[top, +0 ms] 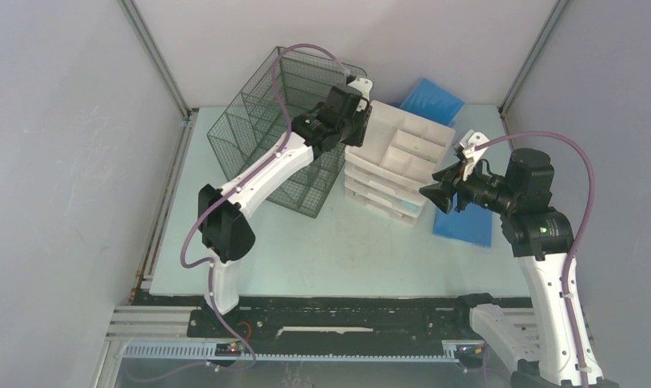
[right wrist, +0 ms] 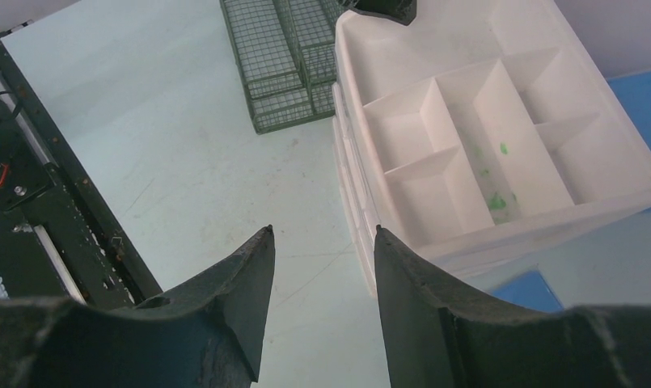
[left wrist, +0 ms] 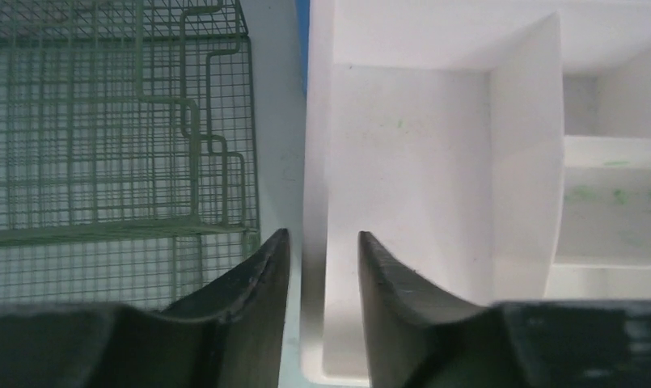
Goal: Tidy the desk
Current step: Pick up the folder from the corner of the board.
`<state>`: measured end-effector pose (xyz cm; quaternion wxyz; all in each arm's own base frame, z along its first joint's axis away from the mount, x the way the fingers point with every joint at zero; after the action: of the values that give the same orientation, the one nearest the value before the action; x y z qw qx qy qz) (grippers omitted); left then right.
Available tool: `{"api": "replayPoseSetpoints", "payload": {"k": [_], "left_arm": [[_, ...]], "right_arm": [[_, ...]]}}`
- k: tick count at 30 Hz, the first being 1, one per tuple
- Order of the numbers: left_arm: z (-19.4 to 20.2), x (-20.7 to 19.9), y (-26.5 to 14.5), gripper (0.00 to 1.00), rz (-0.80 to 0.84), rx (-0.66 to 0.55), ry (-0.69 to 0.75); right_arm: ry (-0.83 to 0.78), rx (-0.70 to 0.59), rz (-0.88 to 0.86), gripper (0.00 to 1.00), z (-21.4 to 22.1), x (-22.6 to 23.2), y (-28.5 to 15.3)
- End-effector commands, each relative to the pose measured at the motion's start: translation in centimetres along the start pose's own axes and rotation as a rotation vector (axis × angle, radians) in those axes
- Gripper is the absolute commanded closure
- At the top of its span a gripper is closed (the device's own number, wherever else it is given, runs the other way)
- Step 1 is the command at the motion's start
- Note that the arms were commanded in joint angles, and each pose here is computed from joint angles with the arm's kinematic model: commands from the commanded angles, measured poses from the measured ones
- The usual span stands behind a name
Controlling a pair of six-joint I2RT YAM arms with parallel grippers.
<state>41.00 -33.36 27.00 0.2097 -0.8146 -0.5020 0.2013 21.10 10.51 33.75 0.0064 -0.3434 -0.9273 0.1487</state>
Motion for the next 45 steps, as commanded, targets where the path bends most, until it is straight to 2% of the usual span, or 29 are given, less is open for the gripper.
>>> {"api": "replayPoseSetpoints", "payload": {"k": [1, 5, 10, 14, 17, 21, 23, 26, 33, 38, 45], "left_arm": [[-1.9, -0.6, -1.1, 0.5, 0.017, -0.05, 0.001], [-3.6, -0.6, -2.5, 0.36, 0.025, -0.111, -0.019], [-5.9, -1.0, -6.2, 0.2, 0.089, -0.217, -0.019], [-6.2, 0.1, -10.8, 0.06, 0.108, -0.353, -0.031], [-4.7, 1.2, -13.6, 0.0, 0.113, -0.433, -0.048], [-1.3, 2.7, -16.1, 0.0, 0.125, -0.485, -0.107], [0.4, 3.2, -17.1, 0.0, 0.144, -0.502, -0.136], [4.0, 3.7, -17.7, 0.0, 0.173, -0.483, -0.16], [9.1, 4.6, -20.0, 0.0, 0.241, -0.523, -0.221], [11.4, 5.6, -20.2, 0.0, 0.23, -0.545, -0.261], [13.5, 6.4, -19.7, 0.0, 0.188, -0.514, -0.283]], "right_arm": [[0.008, -0.023, 0.07, 0.44, -0.6, -1.1, -0.4], [0.036, -0.034, 0.15, 0.44, -0.8, -2.6, -0.8], [0.072, -0.09, 0.293, 0.43, -1.6, -5.7, -2.8], [0.154, -0.115, 0.375, 0.44, -1.9, -9.6, -4.0], [0.235, -0.152, 0.439, 0.44, -1.5, -13.8, -4.8], [0.339, -0.158, 0.45, 0.44, 0.3, -18.4, -3.2], [0.413, -0.161, 0.413, 0.33, 1.4, -20.2, -1.6], [0.511, -0.127, 0.389, 0.25, 3.9, -23.5, 1.3], [0.77, -0.078, 0.437, 0.19, 10.3, -30.0, 7.2], [0.938, -0.086, 0.385, 0.12, 14.8, -32.8, 11.5], [1.066, -0.15, 0.345, 0.12, 17.5, -35.0, 15.0]]}}
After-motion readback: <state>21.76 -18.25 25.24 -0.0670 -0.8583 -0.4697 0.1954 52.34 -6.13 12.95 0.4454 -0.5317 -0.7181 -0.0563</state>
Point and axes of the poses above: each gripper's point midway between its finger pads, its own y axis out along the fingers, its own x axis along the line the jaws close on, z = x × y, the point moved 3 cm from there along -y, back along the fingers, and after that the axes turned 4 degrees about -y, right-handed, at the moved point
